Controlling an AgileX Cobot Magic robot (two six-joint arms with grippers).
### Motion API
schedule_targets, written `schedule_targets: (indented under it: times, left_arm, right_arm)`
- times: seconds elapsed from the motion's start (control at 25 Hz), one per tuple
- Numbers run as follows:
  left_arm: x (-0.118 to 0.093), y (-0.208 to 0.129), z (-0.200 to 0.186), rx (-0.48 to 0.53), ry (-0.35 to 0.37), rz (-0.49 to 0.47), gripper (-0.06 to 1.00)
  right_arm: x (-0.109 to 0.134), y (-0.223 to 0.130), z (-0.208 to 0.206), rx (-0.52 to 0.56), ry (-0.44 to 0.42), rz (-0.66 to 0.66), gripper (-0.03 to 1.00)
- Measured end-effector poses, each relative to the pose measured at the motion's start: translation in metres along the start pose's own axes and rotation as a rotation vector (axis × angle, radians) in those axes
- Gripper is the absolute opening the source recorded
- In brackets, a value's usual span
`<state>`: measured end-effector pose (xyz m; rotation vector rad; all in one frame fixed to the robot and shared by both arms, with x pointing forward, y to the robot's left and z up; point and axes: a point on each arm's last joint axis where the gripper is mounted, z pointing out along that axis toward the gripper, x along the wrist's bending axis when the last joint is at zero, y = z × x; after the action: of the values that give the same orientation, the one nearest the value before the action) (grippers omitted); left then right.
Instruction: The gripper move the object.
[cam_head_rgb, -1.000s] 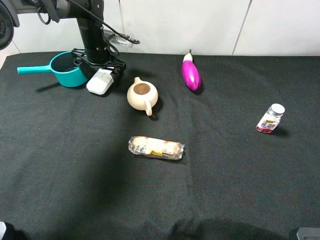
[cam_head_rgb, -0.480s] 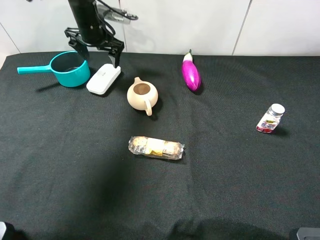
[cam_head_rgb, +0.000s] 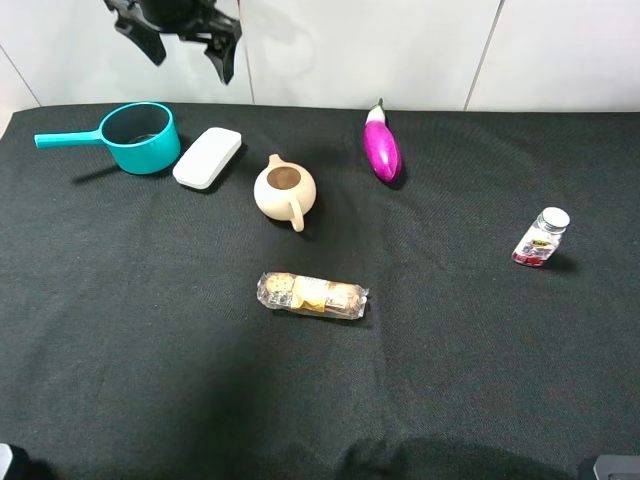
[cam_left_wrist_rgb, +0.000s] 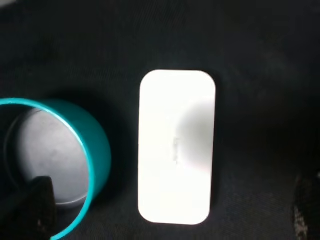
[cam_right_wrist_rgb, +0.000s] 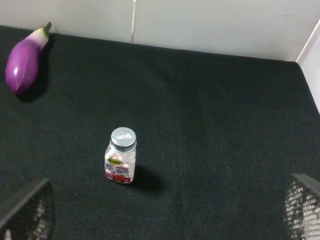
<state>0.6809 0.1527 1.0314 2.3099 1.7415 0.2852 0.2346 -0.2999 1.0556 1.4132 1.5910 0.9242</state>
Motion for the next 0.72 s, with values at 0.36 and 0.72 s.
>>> schedule_targets:
  times: [0.36, 0.72]
  left_arm:
    - [0.005, -0.024, -0.063, -0.123, 0.016, 0.008, 0.99]
    - [0.019, -0.095, -0.097, -0.152, 0.069, 0.023, 0.99]
  right_arm:
    - [0.000, 0.000, 0.000, 0.000, 0.001, 0.000, 0.69]
    - [0.000, 0.000, 0.000, 0.000, 0.001, 0.000, 0.69]
